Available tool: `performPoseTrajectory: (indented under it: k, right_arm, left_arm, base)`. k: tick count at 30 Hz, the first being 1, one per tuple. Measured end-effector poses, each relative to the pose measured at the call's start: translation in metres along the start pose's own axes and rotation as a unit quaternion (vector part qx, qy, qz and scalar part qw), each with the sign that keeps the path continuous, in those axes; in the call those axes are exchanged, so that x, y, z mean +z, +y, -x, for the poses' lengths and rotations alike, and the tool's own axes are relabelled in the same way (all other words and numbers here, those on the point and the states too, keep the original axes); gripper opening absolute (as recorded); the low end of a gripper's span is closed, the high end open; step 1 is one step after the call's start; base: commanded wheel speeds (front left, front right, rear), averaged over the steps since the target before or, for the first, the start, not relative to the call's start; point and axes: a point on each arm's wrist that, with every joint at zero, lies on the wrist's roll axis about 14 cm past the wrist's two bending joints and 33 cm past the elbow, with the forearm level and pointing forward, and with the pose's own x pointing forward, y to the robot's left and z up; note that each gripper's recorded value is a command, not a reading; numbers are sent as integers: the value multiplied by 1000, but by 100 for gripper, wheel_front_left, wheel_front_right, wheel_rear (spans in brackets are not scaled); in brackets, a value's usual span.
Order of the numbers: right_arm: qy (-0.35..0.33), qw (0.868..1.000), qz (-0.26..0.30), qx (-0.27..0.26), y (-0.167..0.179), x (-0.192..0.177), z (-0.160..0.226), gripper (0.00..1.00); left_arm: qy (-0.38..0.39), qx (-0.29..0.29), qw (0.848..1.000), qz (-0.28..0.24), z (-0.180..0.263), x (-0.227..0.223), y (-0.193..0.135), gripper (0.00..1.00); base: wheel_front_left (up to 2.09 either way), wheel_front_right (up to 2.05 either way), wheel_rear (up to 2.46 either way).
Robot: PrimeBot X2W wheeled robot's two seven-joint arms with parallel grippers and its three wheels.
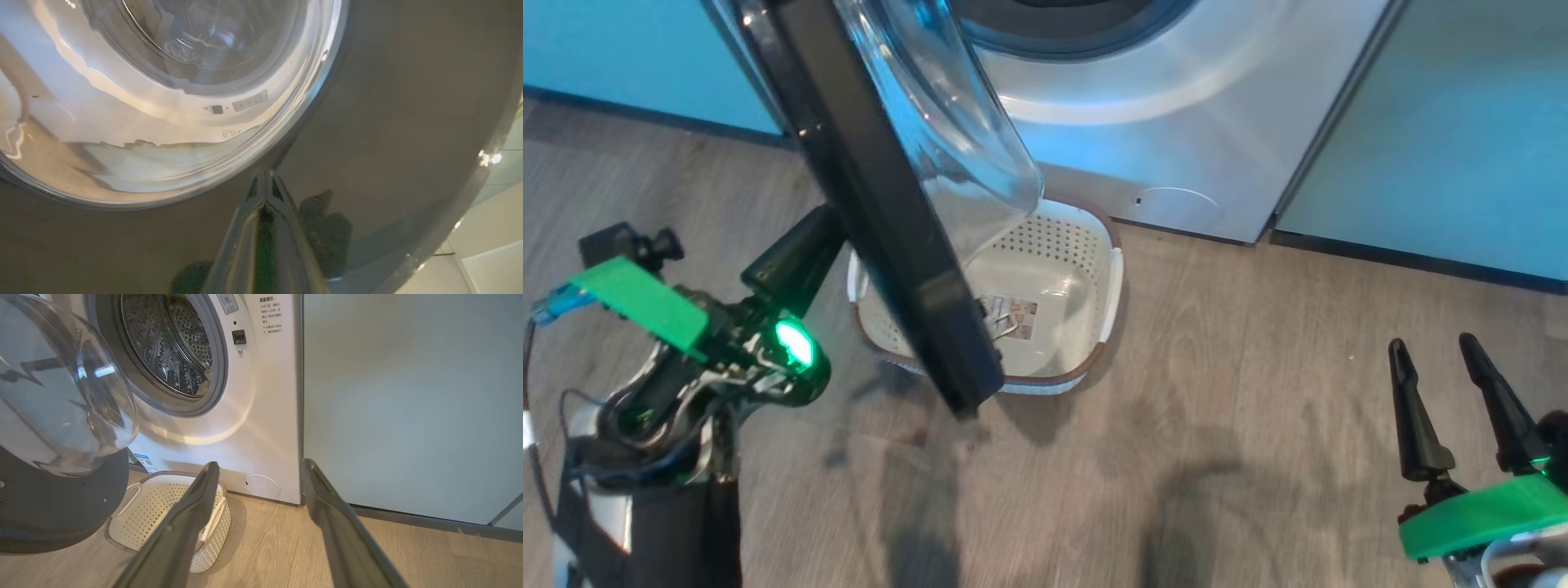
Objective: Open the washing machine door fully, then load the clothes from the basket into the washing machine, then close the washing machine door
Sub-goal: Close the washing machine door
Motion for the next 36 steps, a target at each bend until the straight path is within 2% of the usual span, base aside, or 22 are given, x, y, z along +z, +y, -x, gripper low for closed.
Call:
performPoseTrajectory:
  k: [22, 36]
  right_arm:
    - [-8, 998, 0, -55, -30, 2, 22, 100]
    - [-11, 997, -4, -71, -39, 0, 23, 100]
  left_arm:
    - [51, -25, 998, 36, -80, -42, 4, 0]
    - [60, -41, 996, 43, -104, -52, -2, 0]
  base:
    - [0, 0, 0]
    - [0, 0, 0]
